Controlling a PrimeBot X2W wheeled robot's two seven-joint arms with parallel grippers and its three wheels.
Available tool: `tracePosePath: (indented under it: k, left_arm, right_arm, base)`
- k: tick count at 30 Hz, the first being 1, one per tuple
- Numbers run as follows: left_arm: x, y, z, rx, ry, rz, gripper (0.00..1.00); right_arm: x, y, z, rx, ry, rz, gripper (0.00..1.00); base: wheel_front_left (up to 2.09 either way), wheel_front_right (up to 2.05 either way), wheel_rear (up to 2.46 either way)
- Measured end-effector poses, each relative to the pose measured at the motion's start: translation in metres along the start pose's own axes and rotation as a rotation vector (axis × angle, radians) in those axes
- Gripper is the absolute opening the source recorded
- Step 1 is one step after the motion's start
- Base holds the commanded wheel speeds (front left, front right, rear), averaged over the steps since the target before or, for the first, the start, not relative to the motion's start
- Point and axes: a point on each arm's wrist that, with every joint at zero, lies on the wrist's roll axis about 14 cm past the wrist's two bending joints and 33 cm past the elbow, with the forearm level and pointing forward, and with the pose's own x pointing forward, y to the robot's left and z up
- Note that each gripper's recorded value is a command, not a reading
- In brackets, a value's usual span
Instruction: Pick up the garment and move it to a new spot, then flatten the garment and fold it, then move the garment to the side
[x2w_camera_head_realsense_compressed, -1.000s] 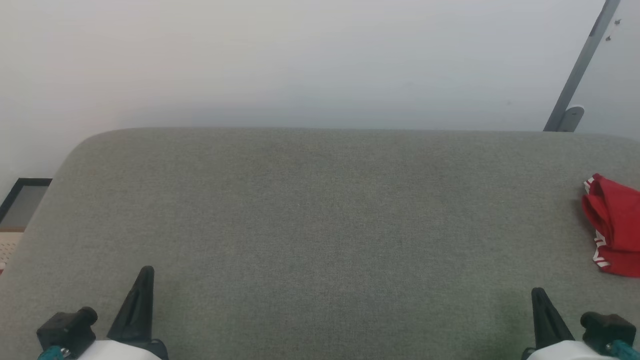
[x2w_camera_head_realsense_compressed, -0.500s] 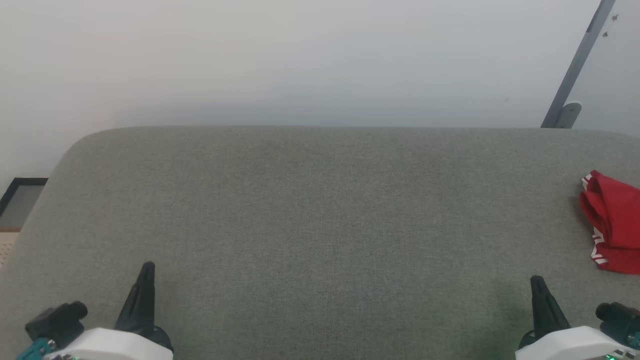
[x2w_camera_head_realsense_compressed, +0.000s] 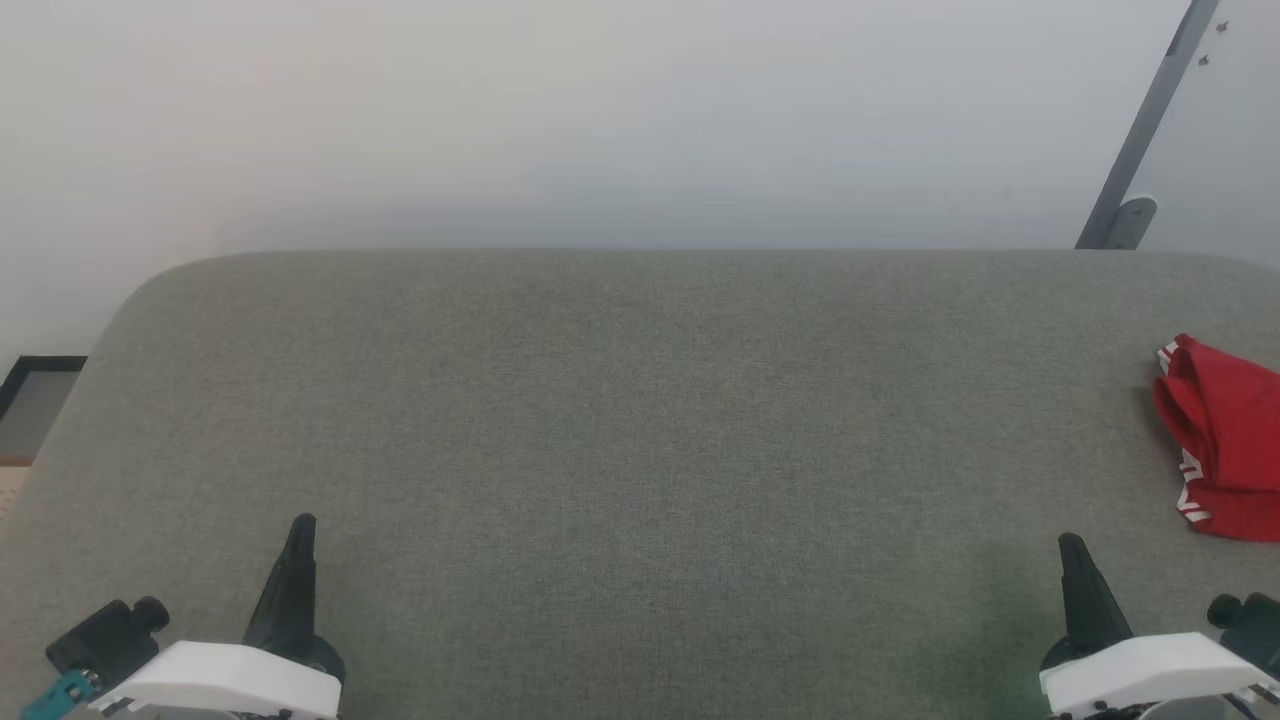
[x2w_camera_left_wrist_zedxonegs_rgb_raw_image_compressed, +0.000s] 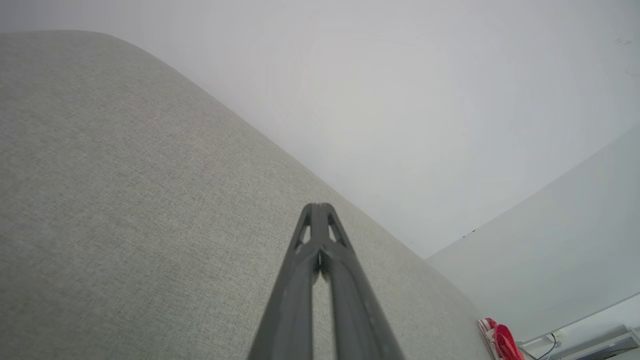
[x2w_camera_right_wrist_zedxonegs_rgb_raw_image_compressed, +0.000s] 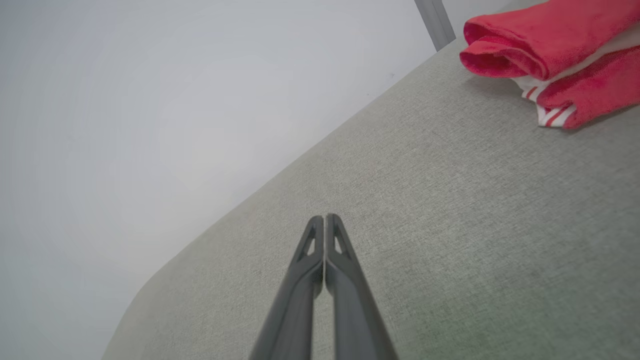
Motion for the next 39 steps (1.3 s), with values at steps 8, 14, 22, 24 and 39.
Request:
tracePosePath:
  k: [8, 14, 22, 24, 39]
  left_arm:
    - [0.005, -0.002, -0.002, -0.107, 0.005, 0.006, 0.00]
    - [0.007, -0.003, -0.006, -0.182, 0.018, 0.014, 0.00]
    - [0.012, -0.006, -0.008, -0.269, 0.025, 0.012, 0.00]
    - [0.012, -0.006, -0.010, -0.287, 0.030, 0.014, 0.00]
    - [0.018, -0.012, -0.016, -0.442, 0.048, 0.013, 0.00]
  right_arm:
    - [0.004, 0.003, 0.002, 0.110, 0.002, 0.003, 0.00]
    - [0.006, 0.005, 0.004, 0.187, 0.002, 0.006, 0.00]
    - [0.008, 0.008, 0.006, 0.284, 0.003, 0.012, 0.00]
    - [0.009, 0.009, 0.006, 0.306, 0.005, 0.013, 0.00]
    - [0.013, 0.014, 0.010, 0.464, 0.006, 0.030, 0.00]
  base:
    - [0.00, 0.00, 0.00]
    - [0.00, 0.00, 0.00]
    - [0.00, 0.00, 0.00]
    - [0.00, 0.00, 0.00]
    - [0.00, 0.00, 0.00]
